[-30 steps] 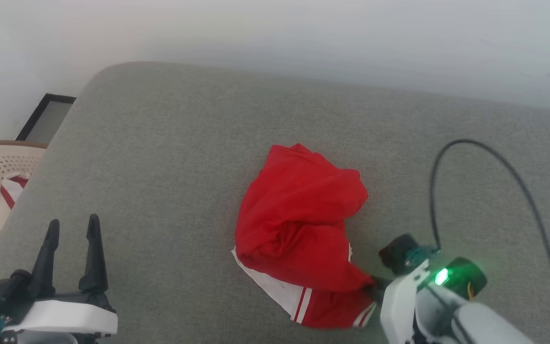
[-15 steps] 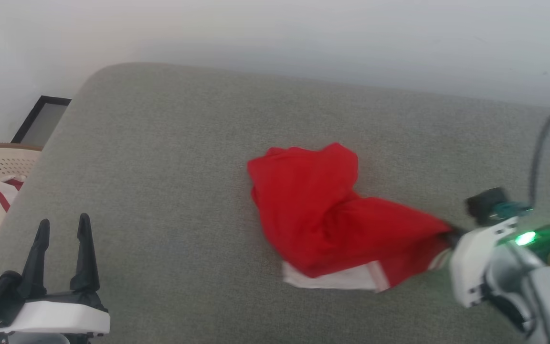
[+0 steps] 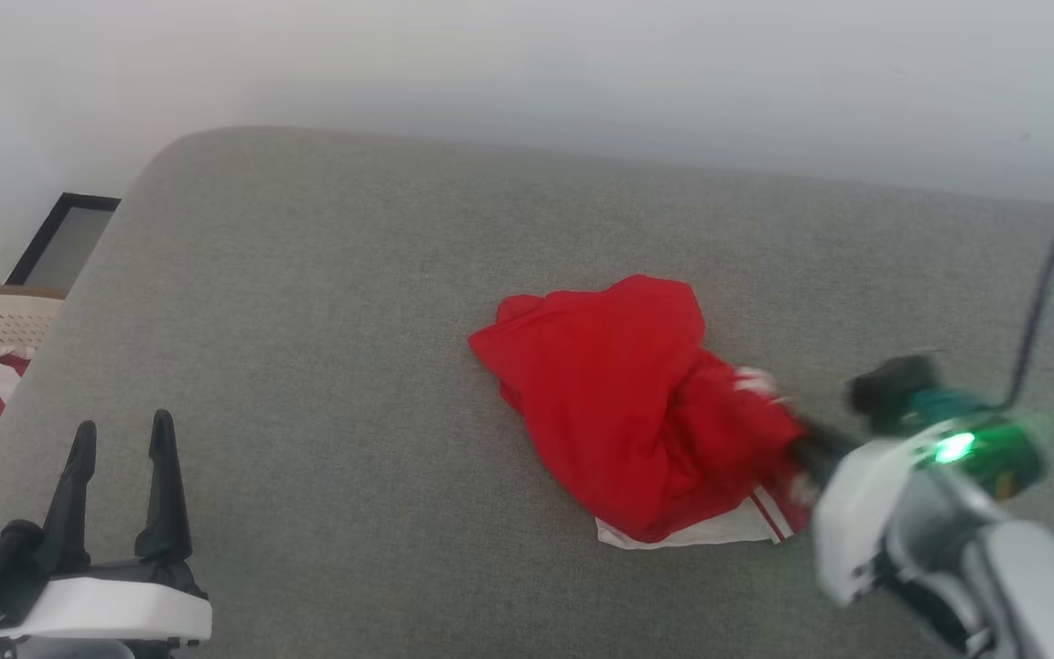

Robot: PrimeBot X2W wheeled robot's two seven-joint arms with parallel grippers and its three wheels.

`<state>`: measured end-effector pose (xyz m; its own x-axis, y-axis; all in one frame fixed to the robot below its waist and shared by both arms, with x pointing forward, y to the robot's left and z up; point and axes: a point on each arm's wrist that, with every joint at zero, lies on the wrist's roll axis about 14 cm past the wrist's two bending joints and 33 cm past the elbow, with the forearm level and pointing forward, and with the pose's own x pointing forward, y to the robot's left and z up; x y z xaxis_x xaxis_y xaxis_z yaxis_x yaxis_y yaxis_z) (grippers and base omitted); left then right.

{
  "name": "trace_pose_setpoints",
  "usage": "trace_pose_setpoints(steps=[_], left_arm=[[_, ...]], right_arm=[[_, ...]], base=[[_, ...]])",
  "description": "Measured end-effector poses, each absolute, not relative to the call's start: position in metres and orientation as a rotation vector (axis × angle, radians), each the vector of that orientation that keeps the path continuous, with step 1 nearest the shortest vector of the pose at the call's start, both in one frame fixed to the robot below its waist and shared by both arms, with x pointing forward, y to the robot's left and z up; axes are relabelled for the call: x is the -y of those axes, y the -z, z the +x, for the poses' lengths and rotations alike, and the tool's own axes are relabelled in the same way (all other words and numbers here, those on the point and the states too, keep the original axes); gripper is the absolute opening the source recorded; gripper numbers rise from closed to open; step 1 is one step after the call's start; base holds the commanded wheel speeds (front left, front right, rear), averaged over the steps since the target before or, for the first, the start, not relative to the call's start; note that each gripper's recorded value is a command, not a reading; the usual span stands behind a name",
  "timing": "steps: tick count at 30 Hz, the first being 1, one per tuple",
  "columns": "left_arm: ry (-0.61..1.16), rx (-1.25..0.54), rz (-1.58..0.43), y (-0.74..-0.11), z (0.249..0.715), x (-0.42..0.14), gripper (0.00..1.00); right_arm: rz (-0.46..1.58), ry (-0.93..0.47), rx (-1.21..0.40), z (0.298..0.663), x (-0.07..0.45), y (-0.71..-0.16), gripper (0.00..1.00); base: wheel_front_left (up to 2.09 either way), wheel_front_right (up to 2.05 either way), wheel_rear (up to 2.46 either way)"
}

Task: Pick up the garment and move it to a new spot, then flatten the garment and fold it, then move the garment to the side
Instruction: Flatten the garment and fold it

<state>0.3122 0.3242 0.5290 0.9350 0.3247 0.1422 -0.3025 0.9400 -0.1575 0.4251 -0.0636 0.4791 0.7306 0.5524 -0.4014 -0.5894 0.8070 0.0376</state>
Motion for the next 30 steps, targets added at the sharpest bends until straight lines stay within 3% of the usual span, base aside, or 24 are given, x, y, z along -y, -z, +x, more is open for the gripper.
trace_pose_setpoints(steps=[9,16,17,18,19,30], left_arm=[[-0.316,0.161,-0.13,-0.528,0.311,-0.323,1.0],[-0.32,0.158,-0.129,-0.527,0.309,-0.324,1.0],[-0.322,0.159,-0.128,-0.527,0.309,-0.325,1.0],[-0.322,0.158,-0.128,-0.527,0.309,-0.325,1.0],[-0.322,0.158,-0.128,-0.527,0.309,-0.325,1.0],[-0.337,0.153,-0.13,-0.525,0.304,-0.328,1.0]], right_arm=[[-0.068,-0.95,-0.462,0.356,-0.017,-0.48,0.0],[-0.09,-1.061,-0.578,0.318,-0.035,-0.453,0.0],[-0.089,-1.067,-0.597,0.314,-0.035,-0.447,0.19],[-0.094,-1.067,-0.595,0.315,-0.034,-0.447,0.67],[-0.101,-1.064,-0.592,0.316,-0.033,-0.446,1.0],[-0.081,-1.009,-0.5,0.349,-0.023,-0.475,1.0]], base=[[0.0,0.0,0.0],[0.0,0.0,0.0],[0.0,0.0,0.0],[0.0,0.0,0.0],[0.0,0.0,0.0],[0.0,0.0,0.0]])
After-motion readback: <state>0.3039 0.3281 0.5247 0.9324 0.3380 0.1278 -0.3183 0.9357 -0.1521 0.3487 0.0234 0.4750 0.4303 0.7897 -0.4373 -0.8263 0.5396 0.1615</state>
